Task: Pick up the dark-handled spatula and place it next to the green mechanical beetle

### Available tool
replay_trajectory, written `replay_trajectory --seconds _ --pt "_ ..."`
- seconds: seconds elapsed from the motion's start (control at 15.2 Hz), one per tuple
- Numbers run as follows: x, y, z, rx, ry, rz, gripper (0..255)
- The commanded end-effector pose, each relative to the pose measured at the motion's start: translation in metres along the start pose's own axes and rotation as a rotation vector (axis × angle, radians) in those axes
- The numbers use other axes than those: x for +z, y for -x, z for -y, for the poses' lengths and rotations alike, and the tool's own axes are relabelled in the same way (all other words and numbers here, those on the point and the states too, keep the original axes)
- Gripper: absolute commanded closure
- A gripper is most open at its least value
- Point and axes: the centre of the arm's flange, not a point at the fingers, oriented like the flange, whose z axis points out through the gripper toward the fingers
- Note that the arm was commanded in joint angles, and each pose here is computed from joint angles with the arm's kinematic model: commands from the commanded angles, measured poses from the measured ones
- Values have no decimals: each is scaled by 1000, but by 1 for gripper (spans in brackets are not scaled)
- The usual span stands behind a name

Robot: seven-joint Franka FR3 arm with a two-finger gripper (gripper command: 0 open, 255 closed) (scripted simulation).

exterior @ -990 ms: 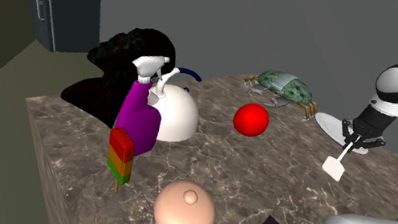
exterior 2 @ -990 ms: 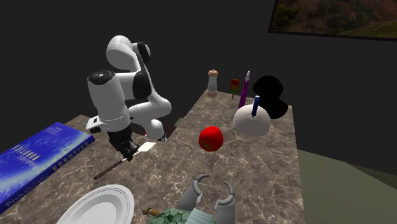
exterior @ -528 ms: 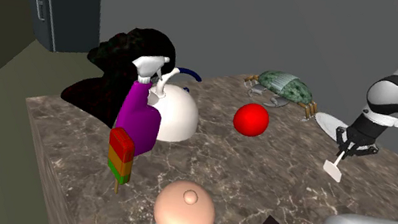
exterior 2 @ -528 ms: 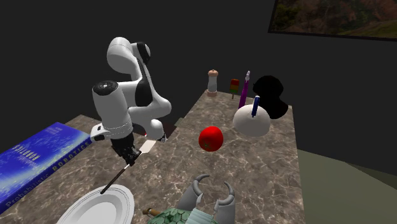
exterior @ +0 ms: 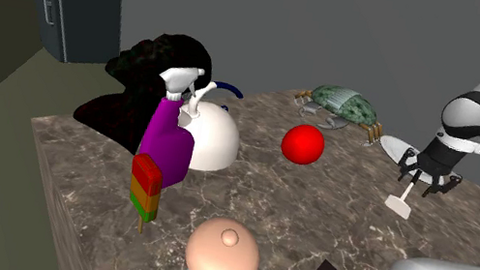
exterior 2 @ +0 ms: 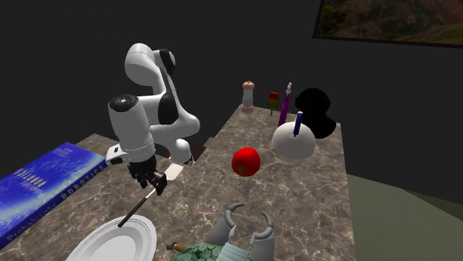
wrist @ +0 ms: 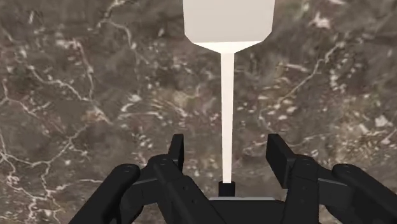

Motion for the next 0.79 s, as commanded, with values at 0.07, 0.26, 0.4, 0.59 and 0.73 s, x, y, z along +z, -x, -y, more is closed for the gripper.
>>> replay_trajectory --seconds 0.07,0.26,0.4,0.59,0.73 --pt "0 0 0 0 0 0 0" --pt "-13 0 0 0 0 0 0" --pt "-40 0 0 0 0 0 0" --pt "-50 0 0 0 0 0 0" --pt "-50 0 0 0 0 0 0"
